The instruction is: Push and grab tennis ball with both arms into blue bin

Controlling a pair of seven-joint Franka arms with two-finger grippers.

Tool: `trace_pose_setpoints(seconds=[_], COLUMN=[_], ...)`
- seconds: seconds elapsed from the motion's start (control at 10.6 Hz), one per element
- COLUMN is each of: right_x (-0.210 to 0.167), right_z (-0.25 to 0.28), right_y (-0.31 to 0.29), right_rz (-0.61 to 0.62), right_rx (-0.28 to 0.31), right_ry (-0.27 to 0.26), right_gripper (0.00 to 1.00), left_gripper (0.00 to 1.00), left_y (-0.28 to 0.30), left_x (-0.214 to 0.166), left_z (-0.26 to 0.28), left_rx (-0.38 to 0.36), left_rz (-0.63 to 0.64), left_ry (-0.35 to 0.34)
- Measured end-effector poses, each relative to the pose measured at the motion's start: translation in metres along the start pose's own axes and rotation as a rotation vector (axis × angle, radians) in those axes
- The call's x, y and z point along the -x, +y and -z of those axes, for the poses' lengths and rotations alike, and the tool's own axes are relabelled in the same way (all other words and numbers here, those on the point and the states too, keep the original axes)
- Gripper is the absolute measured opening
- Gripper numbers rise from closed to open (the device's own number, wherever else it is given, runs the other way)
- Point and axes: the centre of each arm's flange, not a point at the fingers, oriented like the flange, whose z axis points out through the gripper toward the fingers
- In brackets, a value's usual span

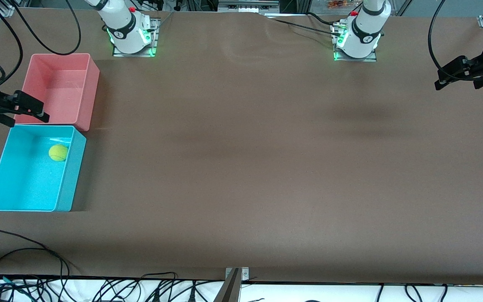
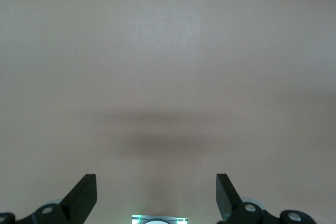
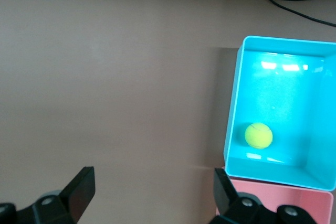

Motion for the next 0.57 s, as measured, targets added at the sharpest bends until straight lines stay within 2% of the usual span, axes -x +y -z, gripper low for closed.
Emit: trace_pose_setpoints(seconds=[0.38, 0.57], right_x=[0.0021, 0.0045], right_z=[0.0015, 0.0016], right_y=[0.0016, 0.0029], right_rz=[-0.012, -0.017], right_rx=[0.095, 0.117], right_ry=[-0.017, -0.033], right_gripper=[1.00, 1.00], left_gripper=[1.00, 1.00], left_y=[-0.0003, -0.0003], left_x=[0.0000, 0.0000], left_z=[0.0000, 0.0000], left_rx=[0.000, 0.000], left_rz=[0.001, 0.001], left_ry=[0.000, 0.000])
